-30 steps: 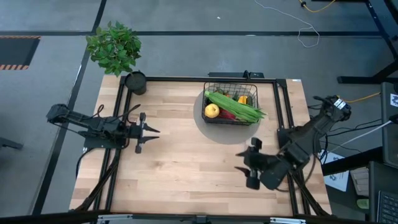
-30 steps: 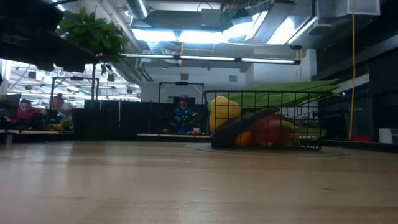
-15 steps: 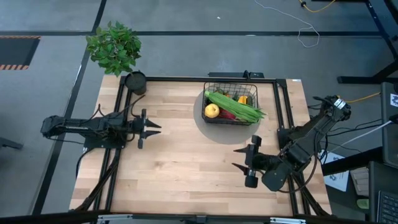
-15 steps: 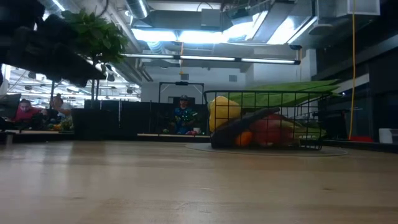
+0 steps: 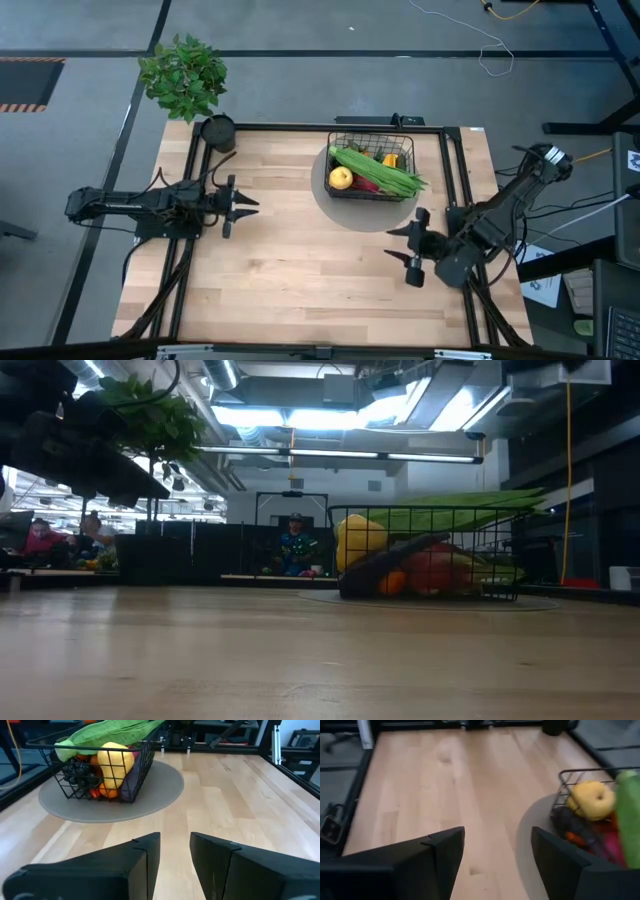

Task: Build produce basket
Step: Return to Home Position

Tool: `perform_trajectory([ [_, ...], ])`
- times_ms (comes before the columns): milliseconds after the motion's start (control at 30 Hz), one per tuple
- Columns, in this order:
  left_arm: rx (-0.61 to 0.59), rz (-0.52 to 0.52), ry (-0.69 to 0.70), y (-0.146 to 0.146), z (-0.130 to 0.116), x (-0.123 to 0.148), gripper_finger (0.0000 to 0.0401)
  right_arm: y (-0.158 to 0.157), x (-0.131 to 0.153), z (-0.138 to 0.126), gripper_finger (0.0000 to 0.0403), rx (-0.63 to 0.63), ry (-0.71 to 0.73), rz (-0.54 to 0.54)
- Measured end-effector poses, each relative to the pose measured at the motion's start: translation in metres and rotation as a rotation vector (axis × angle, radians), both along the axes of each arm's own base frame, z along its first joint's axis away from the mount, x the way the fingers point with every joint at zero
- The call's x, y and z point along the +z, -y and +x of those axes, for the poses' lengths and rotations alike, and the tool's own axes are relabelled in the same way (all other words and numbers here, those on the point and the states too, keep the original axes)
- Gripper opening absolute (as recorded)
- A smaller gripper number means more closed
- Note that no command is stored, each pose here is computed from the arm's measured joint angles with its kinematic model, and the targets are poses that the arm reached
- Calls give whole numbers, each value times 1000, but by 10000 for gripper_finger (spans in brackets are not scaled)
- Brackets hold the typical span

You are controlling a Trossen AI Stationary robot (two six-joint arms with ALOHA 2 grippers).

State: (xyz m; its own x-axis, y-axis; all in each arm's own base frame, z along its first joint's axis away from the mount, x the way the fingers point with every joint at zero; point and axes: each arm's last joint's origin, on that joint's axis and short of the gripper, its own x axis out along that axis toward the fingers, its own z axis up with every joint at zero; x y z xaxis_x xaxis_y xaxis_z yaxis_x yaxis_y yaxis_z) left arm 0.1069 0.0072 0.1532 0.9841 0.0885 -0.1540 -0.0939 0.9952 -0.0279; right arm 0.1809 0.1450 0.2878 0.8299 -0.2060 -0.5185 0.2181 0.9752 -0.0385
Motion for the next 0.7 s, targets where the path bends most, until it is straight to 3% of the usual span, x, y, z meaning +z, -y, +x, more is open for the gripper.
perform_trajectory([
  [133,2,17,0,0,0,0,98,20,-31,-13,220,76,78,94],
  [300,5,18,0,0,0,0,98,52,-58,-27,220,188,304,193],
  [467,2,38,-3,0,0,0,98,80,-71,-44,220,295,507,169],
  [700,2,45,-3,0,0,0,98,103,-90,-69,220,247,626,162],
])
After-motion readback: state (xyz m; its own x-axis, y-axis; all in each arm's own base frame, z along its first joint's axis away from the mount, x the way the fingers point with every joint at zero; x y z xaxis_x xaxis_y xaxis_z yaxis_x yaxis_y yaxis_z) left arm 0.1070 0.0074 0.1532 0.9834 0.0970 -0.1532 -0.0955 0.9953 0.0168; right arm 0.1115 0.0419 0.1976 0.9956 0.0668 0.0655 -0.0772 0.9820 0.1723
